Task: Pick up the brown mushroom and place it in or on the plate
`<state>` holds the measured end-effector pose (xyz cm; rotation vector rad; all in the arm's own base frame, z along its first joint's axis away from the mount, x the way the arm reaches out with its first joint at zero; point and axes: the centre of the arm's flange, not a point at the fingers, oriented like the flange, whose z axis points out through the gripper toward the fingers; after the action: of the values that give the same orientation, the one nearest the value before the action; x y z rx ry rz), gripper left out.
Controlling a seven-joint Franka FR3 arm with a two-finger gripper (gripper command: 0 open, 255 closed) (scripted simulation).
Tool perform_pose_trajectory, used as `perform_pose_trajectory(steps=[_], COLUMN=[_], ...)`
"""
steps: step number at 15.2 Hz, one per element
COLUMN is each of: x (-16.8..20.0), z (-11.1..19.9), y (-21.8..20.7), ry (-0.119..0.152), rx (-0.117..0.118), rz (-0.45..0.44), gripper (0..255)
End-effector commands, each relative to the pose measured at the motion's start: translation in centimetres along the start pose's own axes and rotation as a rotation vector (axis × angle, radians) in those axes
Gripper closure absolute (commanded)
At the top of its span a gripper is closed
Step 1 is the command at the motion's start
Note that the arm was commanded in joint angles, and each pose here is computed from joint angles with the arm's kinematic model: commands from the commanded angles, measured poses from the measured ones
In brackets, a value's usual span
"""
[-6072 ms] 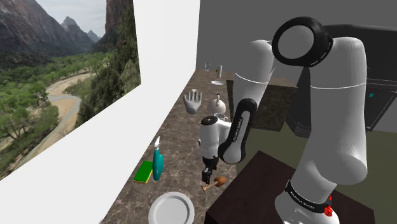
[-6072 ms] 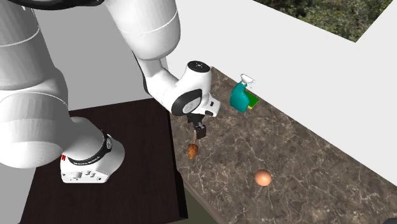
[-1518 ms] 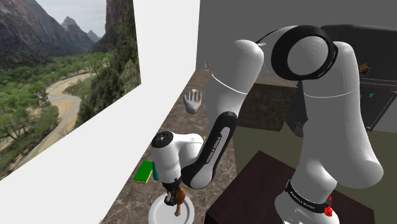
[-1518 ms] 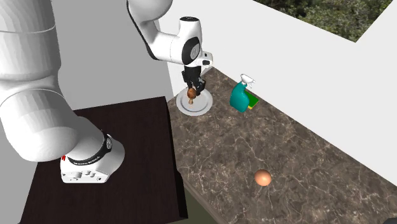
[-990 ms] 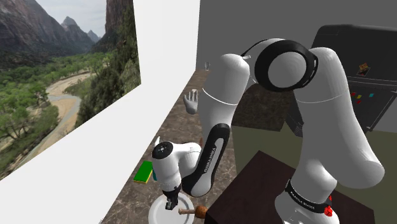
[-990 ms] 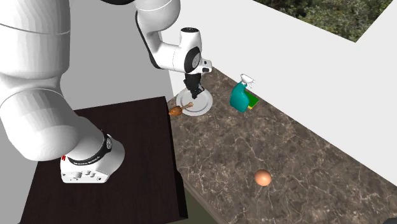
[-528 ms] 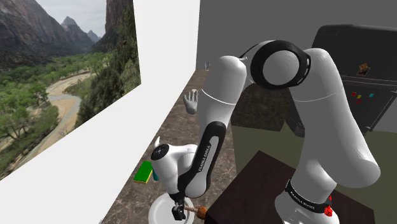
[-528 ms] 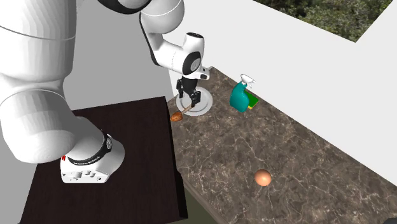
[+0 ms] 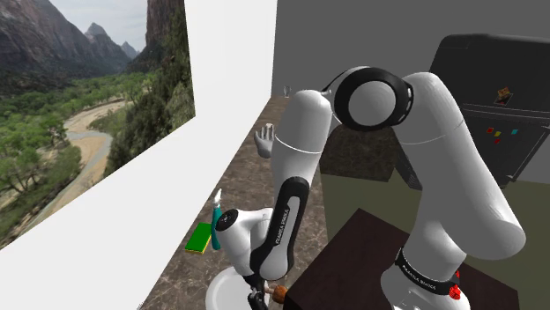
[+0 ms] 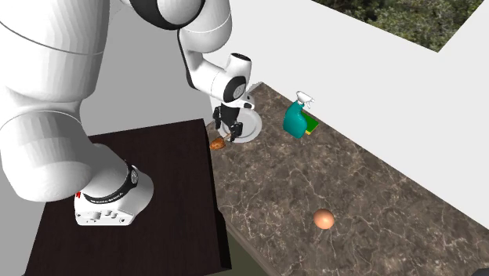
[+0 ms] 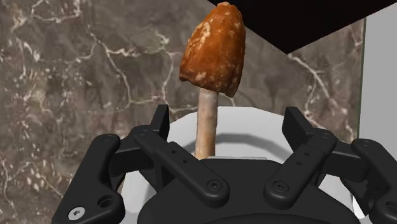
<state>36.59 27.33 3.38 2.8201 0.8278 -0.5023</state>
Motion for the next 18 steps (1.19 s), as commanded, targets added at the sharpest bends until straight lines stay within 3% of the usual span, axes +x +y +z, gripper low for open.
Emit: perform_pose_trajectory(steps=[1, 8, 9, 18], x=[0.00, 0.00, 0.00, 0.00], z=[0.80, 0.79, 0.79, 0.79], y=[-0.06, -0.06, -0.06, -0.06], ry=[0.000, 0.000, 0.000, 0.000], rx=[0.000, 0.000, 0.000, 0.000], rz=[0.000, 0.000, 0.000, 0.000], gripper=[0, 0, 255, 255])
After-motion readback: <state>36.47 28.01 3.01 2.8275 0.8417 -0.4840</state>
